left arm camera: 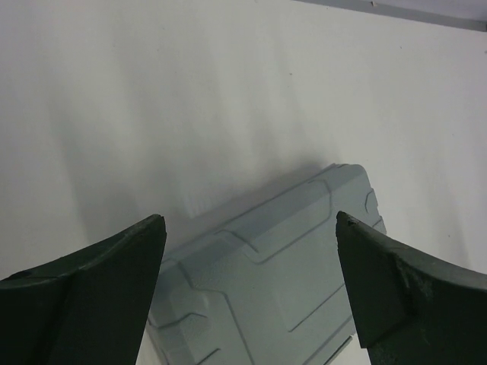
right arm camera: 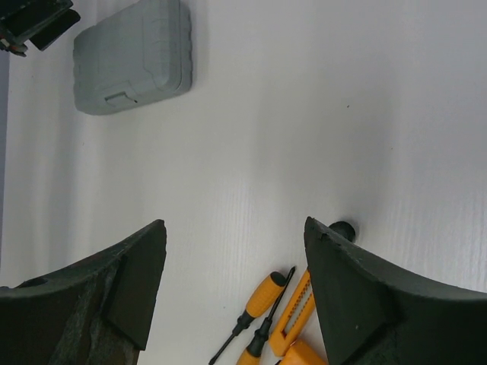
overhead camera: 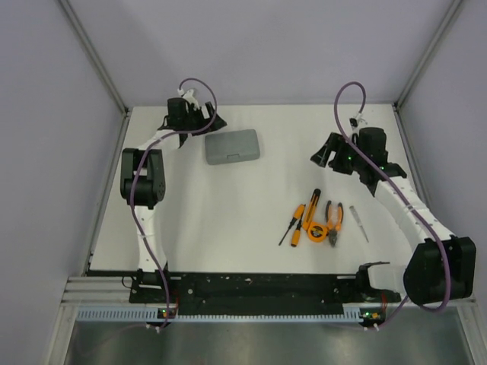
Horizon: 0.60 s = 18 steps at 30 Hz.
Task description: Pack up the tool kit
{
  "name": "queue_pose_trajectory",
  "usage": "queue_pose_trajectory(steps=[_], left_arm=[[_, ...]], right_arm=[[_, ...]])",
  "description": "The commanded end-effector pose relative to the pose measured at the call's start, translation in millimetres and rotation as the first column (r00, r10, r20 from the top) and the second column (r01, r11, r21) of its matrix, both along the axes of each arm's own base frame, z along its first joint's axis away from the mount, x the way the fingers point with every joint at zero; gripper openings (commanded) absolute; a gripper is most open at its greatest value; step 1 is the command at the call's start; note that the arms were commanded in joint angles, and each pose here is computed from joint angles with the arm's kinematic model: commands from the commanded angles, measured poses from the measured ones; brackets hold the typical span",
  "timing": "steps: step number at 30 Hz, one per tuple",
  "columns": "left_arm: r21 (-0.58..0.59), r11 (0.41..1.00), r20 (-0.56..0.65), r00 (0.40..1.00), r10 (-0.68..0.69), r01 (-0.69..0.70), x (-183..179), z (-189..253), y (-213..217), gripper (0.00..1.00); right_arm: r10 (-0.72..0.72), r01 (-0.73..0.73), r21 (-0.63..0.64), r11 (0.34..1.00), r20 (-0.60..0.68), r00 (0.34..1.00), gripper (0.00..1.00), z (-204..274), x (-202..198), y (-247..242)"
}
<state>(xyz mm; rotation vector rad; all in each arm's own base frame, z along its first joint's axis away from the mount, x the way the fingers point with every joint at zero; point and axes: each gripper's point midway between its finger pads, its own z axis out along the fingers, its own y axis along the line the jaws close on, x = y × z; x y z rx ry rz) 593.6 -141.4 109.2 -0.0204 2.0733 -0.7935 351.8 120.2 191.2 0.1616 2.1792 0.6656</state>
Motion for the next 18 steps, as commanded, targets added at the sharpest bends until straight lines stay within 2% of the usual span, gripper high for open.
queue_pose_trajectory(steps=[1,7,18], left_arm=[[-0.044,0.997,0.082,0.995,-0.064,0.068,-3,25,-15,0.96],[-0.048,0.992,-0.013,0.993,-0.116,0.115,-27,-1,-22,0.94],[-0.096,0.993,-0.225,0.97,-0.091,0.071,-93,-26,-23,0.77]], right_arm=[[0.04,-0.04,0.019,0.999,0.001,0.999,0.72,-3,10,17],[0.11,-0.107,0.034,0.994,-0.092,0.99,0.72,-29,26,53],[0.223,-0.204,0.127,0.971,-0.154,0.963,0.7,-59,53,138]])
